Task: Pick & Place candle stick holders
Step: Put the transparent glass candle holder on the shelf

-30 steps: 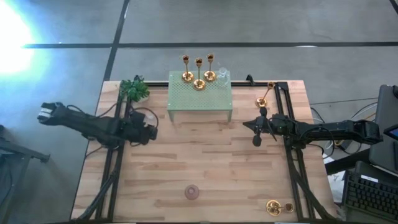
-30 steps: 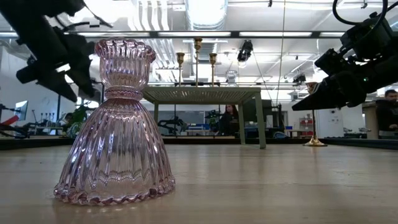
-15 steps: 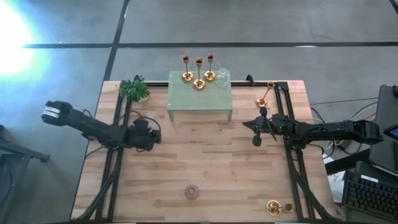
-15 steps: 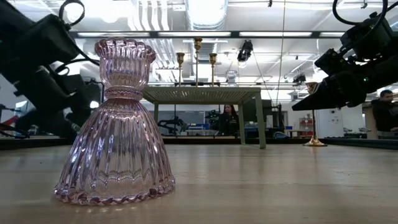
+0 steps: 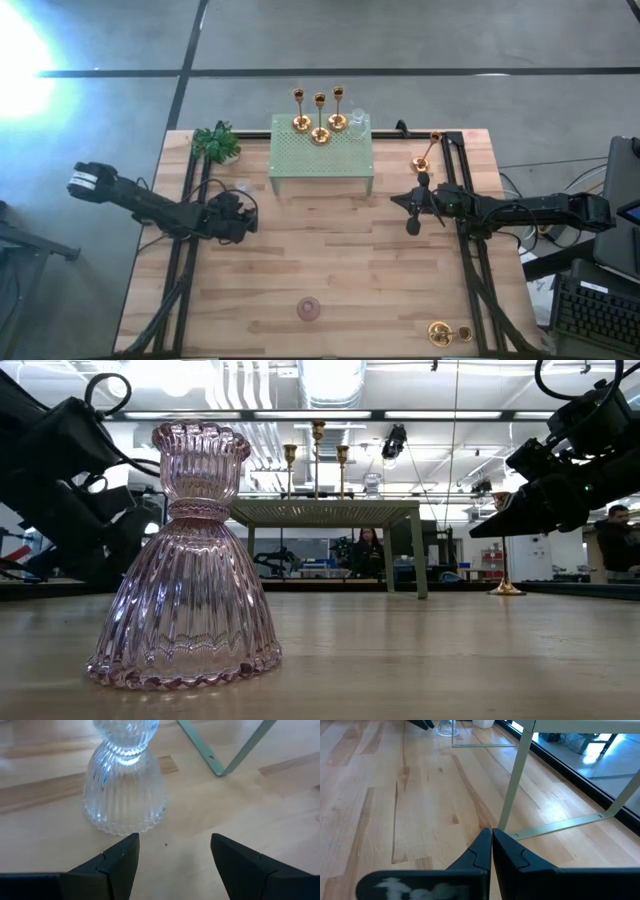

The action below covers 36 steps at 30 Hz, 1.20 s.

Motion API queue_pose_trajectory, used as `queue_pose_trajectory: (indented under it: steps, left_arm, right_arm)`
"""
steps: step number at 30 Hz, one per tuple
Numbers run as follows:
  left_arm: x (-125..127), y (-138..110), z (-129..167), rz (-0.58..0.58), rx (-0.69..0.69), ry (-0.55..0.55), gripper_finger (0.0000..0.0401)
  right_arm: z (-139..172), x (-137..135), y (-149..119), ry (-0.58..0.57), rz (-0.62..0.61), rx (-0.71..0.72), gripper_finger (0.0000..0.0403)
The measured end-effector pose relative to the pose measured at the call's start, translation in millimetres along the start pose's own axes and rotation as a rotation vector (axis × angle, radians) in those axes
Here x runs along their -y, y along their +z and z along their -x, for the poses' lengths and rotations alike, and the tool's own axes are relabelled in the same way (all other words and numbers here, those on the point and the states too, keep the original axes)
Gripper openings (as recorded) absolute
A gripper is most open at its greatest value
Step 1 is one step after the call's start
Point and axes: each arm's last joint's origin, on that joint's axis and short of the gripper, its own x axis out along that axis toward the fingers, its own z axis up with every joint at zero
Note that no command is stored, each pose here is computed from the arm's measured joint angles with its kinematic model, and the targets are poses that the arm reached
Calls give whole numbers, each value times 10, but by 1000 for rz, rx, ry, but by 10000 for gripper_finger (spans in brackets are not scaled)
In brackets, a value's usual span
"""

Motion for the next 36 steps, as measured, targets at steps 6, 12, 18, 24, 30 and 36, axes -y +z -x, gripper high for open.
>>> queue_pose_trajectory:
  steps: [6, 12, 18, 24, 30, 36]
  left_arm:
    - [4, 22, 1, 41, 51, 11, 250]
    - [69, 132, 30, -68, 282, 65, 250]
    - [39, 144, 15, -112, 329, 109, 250]
    - [16, 158, -7, -133, 422, 179, 250]
    - [-8, 105, -87, -144, 370, 201, 250]
    - [9, 68, -147, -125, 417, 216, 250]
  right_arm:
    - [0, 0, 0, 0, 0, 0, 8]
    - [0, 0, 0, 0, 0, 0, 8]
    - [0, 0, 0, 0, 0, 0, 8]
    - [0, 0, 0, 0, 0, 0, 8]
    - [0, 0, 0, 0, 0, 0, 8]
    - [0, 0, 0, 1, 0, 0, 8]
